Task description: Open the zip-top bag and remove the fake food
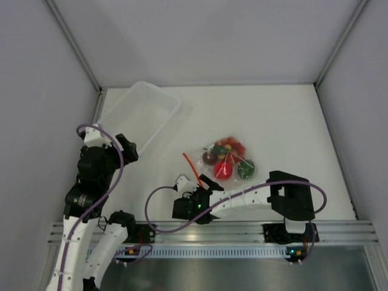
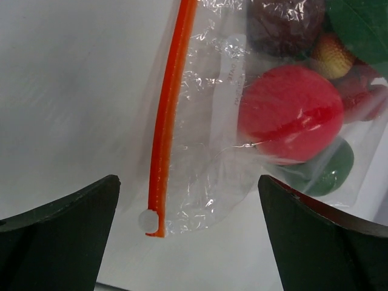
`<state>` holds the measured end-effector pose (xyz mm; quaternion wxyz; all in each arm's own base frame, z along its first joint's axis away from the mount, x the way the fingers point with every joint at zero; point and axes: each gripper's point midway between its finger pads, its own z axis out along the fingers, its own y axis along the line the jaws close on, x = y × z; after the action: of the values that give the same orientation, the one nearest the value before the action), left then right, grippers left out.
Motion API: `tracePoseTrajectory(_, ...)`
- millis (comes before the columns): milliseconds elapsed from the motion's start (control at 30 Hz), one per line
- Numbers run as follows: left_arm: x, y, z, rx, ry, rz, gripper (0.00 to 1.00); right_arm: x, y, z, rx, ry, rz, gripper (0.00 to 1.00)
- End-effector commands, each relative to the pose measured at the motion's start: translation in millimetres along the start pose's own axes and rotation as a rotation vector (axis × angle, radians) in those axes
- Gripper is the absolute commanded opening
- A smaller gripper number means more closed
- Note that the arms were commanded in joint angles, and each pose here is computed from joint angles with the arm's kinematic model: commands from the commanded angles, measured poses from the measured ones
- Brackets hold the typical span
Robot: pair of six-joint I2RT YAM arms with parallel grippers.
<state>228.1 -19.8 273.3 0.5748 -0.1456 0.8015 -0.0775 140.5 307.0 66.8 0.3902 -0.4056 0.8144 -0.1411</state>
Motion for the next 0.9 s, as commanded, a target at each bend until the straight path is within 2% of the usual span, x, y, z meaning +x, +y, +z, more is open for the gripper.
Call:
tracePoseTrajectory(0,-10,-4,2,0.018,-0.047,0.004,0.98,-3,-16,0,0.158,-0.009,-0.077,0.99)
tracePoseTrajectory(233,-11,-4,1,0.019,-0.053,0.002,0.98,7,-19,10,0.237,-0.017,-0.155,0.99)
tracePoseTrajectory(333,-11,-4,1,0.021,-0.051,0.003,0.98,9,-19,15,0.264,-0.019,-0.177,0.93)
tracePoseTrajectory(433,-11,-4,0,0.022,-0.054,0.002,0.98,12,-22,21,0.278,-0.01,-0.196,0.77)
tracePoseTrajectory(467,-11,-4,0,0.019,-0.055,0.002,0.98,12,-23,22,0.283,-0.011,-0.189,0.67)
tracePoseTrajectory(633,-11,-4,1,0.02,-0.053,0.002,0.98,1,-27,20,0.281,-0.041,-0.173,0.44)
tracePoseTrajectory(667,-11,-4,1,0.021,-0.051,0.003,0.98,-1,-28,19,0.281,-0.046,-0.17,0.37)
tracePoseTrajectory(733,-11,-4,1,0.02,-0.051,0.003,0.98,-7,-31,14,0.278,-0.062,-0.16,0.31)
tracePoseTrajectory(800,-11,-4,0,0.019,-0.055,0.002,0.98,-14,-36,7,0.269,-0.081,-0.135,0.18)
tracePoseTrajectory(833,-11,-4,1,0.018,-0.051,0.003,0.98,-16,-38,5,0.265,-0.089,-0.124,0.05)
tracePoseTrajectory(867,-11,-4,1,0.02,-0.051,0.003,0.98,-19,-39,3,0.254,-0.095,-0.113,0.0)
